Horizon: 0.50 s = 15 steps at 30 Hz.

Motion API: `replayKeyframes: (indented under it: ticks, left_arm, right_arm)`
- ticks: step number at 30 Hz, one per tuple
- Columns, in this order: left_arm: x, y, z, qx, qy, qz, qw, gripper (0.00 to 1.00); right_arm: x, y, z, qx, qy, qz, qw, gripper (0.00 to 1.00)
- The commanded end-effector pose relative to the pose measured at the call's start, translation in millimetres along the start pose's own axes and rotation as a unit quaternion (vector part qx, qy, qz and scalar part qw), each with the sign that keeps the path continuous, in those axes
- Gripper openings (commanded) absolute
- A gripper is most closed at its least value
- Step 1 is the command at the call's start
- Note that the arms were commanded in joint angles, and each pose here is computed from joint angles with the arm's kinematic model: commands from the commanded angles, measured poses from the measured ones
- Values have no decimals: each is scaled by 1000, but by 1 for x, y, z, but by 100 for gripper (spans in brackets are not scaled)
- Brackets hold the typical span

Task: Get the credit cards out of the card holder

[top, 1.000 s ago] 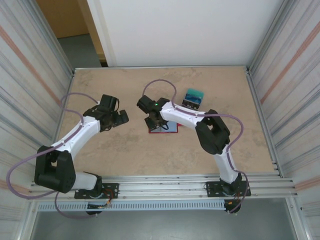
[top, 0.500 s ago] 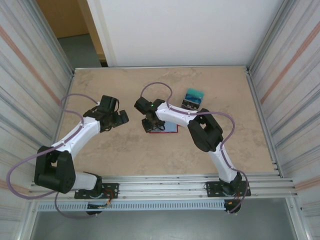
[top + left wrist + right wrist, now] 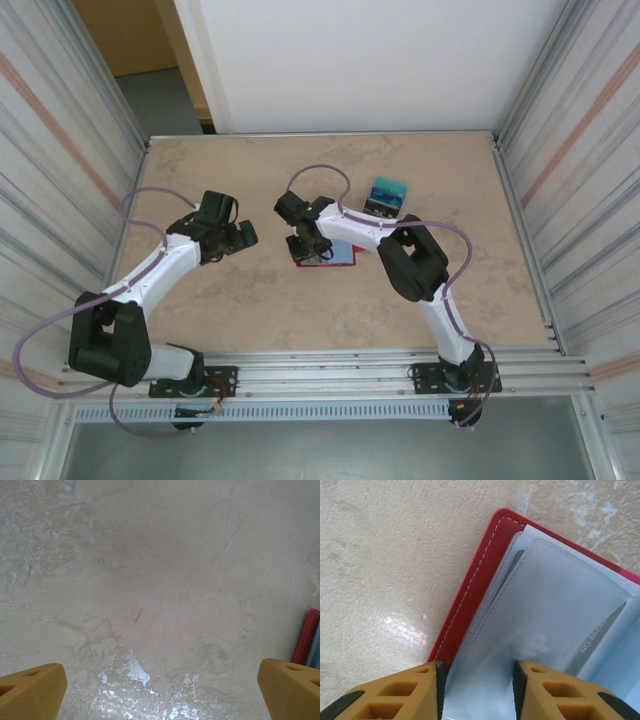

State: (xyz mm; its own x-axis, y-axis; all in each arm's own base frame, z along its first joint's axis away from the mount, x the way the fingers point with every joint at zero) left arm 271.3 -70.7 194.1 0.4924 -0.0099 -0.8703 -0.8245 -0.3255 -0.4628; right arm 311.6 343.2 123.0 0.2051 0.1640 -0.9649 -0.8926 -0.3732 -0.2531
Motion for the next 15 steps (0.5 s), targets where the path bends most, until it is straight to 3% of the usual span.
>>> replayKeyframes:
  ticks: [1, 6, 15]
  left_arm:
    - [-2, -4, 0, -12, 1, -4, 1000, 99]
    - [-4, -6, -1, -11, 2, -6, 1000, 99]
    - [-9, -9, -3, -9, 11, -13, 1000, 99]
  right_arm:
    - [4, 5, -5, 19, -18, 15, 1000, 34]
    - [1, 4, -5, 20, -23, 10, 999, 24]
    - [-15, 0, -5, 23, -34, -12, 999, 23]
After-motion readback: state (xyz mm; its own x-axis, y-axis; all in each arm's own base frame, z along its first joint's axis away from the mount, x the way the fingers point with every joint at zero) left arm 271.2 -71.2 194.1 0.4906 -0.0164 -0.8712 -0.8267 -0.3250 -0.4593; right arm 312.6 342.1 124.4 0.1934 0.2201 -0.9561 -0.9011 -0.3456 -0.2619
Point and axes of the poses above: each hand's point on the last joint's axis, 136 mm out from that joint toward the fingers, its own x axis out along the fingers, its own z axis along the line the jaws close on, y = z × x, the point moved 10 cm from there along -x, back along the fingers, and after that the axes turned 2 degrees about x, right-handed, at the moved point
